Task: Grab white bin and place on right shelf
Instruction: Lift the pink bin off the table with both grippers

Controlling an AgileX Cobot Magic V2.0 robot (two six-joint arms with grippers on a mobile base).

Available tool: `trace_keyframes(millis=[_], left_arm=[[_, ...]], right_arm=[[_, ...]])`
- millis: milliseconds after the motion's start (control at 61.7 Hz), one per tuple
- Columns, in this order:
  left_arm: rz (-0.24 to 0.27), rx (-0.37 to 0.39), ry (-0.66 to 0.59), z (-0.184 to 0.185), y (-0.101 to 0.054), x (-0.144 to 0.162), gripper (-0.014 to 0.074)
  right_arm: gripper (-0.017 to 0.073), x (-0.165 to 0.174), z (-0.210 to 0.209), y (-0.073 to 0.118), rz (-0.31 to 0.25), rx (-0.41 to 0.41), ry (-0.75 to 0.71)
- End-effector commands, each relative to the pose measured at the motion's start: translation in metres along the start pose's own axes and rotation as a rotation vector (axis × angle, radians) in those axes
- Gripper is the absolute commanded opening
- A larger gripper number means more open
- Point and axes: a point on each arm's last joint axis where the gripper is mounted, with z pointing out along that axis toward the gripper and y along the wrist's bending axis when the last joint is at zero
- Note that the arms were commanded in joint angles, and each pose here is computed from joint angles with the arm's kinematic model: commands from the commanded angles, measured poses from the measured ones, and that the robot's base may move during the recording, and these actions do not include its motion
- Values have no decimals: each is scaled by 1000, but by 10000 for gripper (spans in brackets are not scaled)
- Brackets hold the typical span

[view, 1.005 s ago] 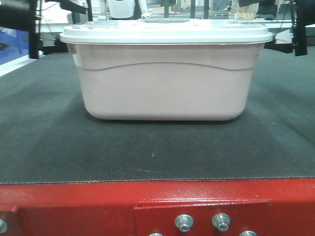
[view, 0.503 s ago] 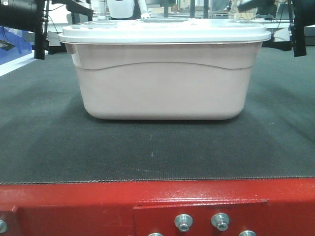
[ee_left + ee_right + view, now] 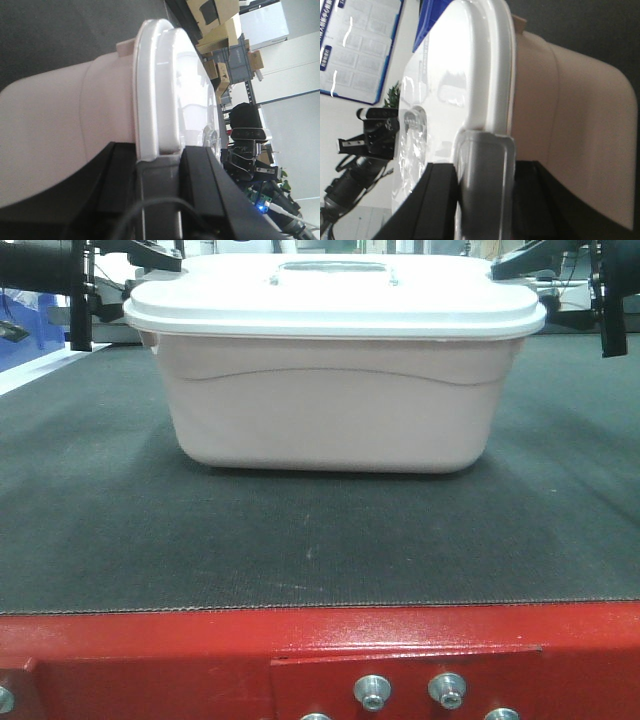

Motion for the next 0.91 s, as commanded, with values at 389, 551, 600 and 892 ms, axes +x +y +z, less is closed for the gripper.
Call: trace_keyframes(millis=[389, 551, 600, 892], left_arm=[[247, 289, 15, -33, -144, 7, -117], [356, 338, 19, -44, -197, 24, -117], [381, 352, 22, -46, -210, 29, -117], [464, 425, 65, -46, -256, 58, -117]], right_arm=[[55, 11, -41, 135, -275, -353, -44], [55, 22, -57, 168, -360, -377, -62], [55, 25, -60, 176, -380, -383, -66], [55, 33, -71, 196, -432, -400, -79]])
